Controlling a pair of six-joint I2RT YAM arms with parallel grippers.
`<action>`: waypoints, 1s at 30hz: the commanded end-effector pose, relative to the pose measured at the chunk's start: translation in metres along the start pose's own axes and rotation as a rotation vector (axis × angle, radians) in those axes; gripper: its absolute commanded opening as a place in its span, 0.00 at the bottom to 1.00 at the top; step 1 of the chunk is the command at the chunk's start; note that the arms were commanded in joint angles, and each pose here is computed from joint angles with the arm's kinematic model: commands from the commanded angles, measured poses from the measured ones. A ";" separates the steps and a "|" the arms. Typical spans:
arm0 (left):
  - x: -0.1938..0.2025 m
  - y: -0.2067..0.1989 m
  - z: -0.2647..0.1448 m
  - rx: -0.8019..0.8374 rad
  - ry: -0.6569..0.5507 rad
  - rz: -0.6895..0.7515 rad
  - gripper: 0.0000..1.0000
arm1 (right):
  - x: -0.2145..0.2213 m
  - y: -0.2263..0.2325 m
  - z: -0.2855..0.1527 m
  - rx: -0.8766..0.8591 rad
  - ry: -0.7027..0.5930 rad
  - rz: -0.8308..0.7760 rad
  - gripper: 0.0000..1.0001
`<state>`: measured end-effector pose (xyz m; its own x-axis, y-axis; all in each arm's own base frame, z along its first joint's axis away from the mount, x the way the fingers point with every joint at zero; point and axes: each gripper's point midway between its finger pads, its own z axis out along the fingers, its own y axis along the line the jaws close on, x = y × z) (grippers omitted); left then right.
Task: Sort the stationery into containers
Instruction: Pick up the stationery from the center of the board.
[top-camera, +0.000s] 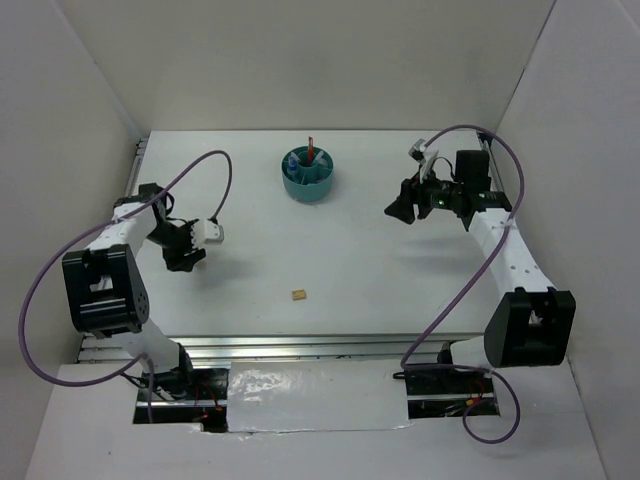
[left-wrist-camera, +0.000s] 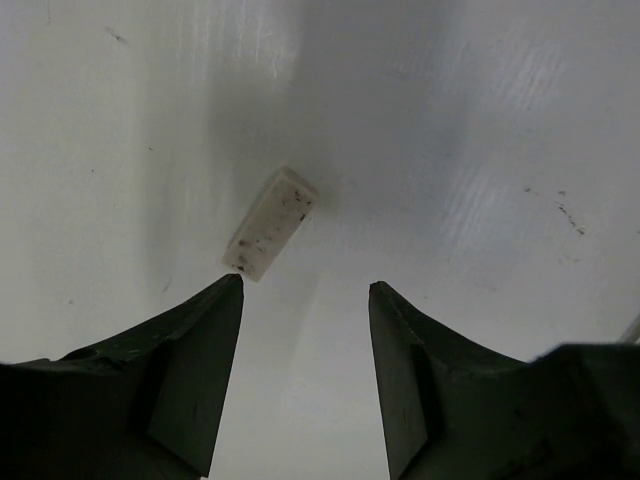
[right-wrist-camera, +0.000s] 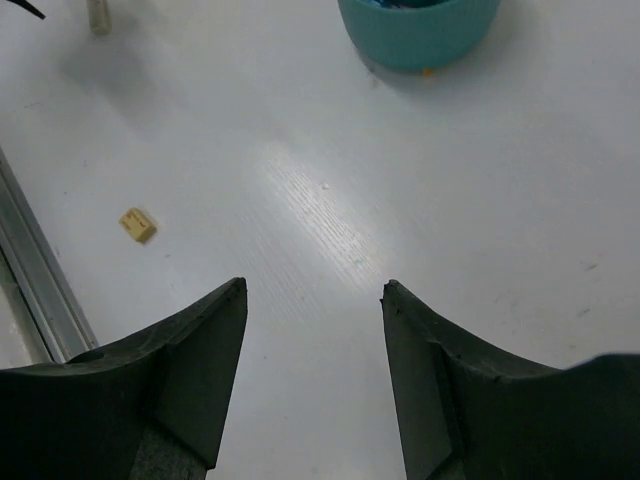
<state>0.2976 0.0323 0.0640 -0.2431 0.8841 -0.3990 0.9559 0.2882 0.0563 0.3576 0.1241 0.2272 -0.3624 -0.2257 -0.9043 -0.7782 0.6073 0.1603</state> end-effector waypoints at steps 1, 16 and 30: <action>-0.007 0.017 0.007 -0.023 0.001 0.149 0.65 | -0.007 0.000 -0.021 0.079 -0.017 -0.013 0.63; -0.017 0.031 0.037 -0.150 0.402 0.365 0.63 | 0.008 -0.016 -0.032 0.164 0.016 0.036 0.63; -0.009 0.015 0.043 -0.008 0.609 0.392 0.69 | 0.015 -0.023 -0.036 0.175 0.041 0.049 0.63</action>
<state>0.3367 0.0053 0.0294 0.0692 0.9791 0.1912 0.9793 -0.1032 0.1740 0.3543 0.0826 0.2171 -0.4361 -0.2137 -0.8742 -0.6596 0.7367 0.1490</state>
